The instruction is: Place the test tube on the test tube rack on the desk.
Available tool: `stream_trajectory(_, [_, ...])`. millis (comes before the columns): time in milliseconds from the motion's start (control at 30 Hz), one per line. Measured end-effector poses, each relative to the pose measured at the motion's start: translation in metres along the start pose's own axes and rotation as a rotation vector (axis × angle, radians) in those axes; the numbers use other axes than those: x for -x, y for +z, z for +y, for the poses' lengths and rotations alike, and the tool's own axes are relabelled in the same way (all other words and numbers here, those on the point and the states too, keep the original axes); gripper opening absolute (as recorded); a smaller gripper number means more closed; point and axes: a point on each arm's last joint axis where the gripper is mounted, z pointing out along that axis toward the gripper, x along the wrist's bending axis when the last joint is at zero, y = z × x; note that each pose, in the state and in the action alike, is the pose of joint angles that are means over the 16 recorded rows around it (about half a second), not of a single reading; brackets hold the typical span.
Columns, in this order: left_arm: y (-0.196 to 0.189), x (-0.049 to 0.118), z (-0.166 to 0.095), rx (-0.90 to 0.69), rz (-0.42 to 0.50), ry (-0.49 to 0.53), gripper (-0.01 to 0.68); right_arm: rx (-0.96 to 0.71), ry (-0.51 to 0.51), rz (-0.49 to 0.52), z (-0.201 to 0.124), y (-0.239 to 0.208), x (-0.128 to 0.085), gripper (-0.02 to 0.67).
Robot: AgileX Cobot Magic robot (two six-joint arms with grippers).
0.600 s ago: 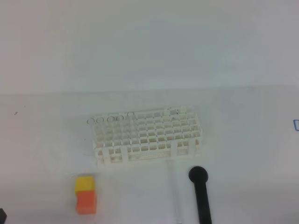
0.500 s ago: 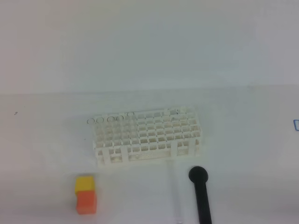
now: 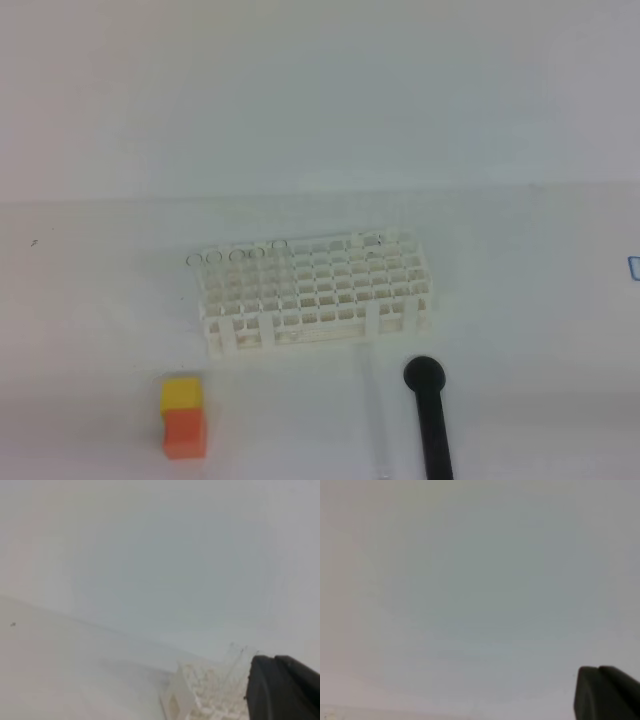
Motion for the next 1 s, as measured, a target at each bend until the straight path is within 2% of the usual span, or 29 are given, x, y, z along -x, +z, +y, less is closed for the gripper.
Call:
stream_trajectory(467, [0.000,0.009,0.026,0.026,-0.017,-0.046,-0.001,-0.002,-0.022,0.002,0.009,0.001,0.001,-0.001])
stream_trajectory(700, [0.007,0.022,0.056,-0.085,-0.014,0.047,-0.001,-0.050,-0.056,0.002,0.026,0.002,0.003,-0.001])
stream_trajectory(1000, [0.036,0.037,0.090,-0.253,-0.027,0.180,-0.001,-0.215,-0.067,-0.001,0.047,0.005,0.008,-0.001])
